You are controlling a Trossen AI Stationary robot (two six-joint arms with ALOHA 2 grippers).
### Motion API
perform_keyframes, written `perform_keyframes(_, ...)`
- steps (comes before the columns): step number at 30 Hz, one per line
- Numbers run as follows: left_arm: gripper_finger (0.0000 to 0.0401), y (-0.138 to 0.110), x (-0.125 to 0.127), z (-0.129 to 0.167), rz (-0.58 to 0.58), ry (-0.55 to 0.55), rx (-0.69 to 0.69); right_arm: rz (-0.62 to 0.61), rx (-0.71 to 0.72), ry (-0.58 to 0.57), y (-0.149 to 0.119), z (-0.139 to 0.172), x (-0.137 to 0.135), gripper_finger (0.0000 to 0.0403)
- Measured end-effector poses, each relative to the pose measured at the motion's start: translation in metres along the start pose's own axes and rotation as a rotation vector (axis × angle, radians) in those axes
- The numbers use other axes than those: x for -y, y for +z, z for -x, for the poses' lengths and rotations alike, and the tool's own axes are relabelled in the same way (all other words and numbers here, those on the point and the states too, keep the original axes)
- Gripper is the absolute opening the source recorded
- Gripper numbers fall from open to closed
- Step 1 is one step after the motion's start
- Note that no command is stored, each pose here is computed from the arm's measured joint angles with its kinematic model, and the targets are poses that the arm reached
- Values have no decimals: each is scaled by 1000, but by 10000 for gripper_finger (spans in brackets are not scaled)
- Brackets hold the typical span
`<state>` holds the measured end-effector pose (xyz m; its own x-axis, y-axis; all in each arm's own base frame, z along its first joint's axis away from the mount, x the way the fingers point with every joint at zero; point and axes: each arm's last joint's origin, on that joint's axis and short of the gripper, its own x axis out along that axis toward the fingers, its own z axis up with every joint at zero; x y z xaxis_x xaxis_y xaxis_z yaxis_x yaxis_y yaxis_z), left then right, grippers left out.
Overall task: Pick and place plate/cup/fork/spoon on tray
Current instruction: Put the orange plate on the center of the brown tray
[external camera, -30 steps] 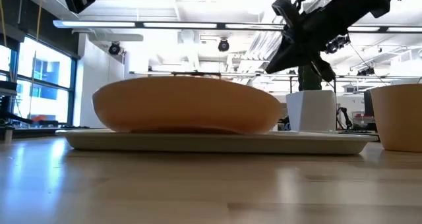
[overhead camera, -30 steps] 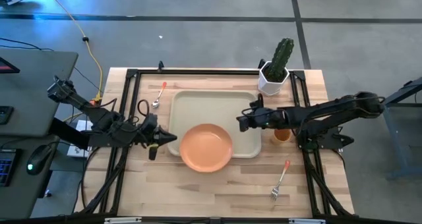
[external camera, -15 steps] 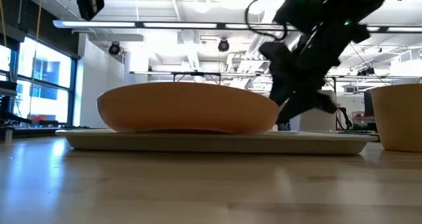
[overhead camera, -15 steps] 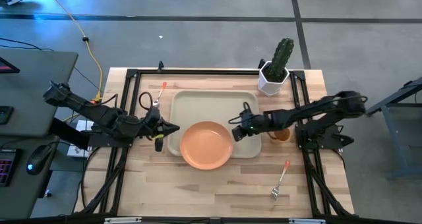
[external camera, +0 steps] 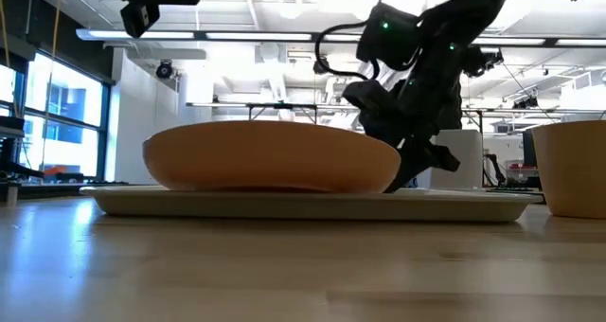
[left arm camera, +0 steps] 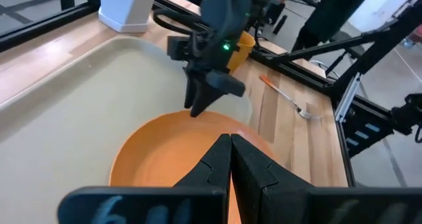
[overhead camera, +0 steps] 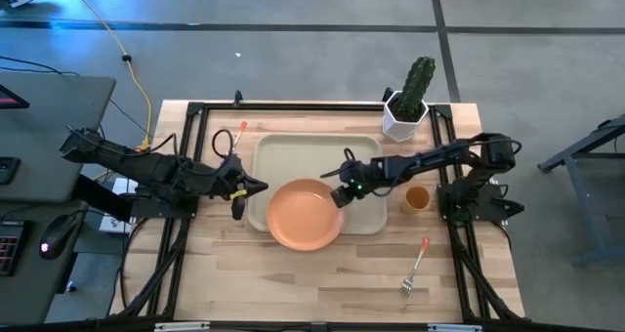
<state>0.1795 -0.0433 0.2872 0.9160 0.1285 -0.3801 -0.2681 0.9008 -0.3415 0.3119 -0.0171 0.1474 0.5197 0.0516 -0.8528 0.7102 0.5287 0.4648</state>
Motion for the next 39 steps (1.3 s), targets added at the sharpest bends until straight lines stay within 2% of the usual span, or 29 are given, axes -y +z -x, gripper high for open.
perform_keyframes(5, 0, 2, -4, -2, -41, 14, 4, 29, -28, 24, 6, 1, 4, 110)
perform_keyframes(10, 0, 5, -8, -3, -79, 40, 12, 16, -14, 27, 15, 2, 9, 28)
perform_keyframes(12, 0, 6, -10, -4, -93, 51, 15, 3, 6, 21, 19, 3, 12, 8)
perform_keyframes(20, 0, 10, -20, -7, -115, 100, 17, -94, 77, -8, 45, 8, 33, 5)
perform_keyframes(27, 0, 12, -27, -8, -106, 138, 22, -122, 114, -32, 58, 12, 46, 3)
perform_keyframes(30, 0, 13, -28, -9, -102, 148, 24, -105, 163, -79, 61, 14, 49, 2)
perform_keyframes(34, 0, 13, -29, -9, -102, 153, 23, -19, 227, -148, 63, 19, 50, 2)
perform_keyframes(39, 0, 11, -31, -9, -112, 168, 2, 33, 206, -147, 59, 25, 47, 9)
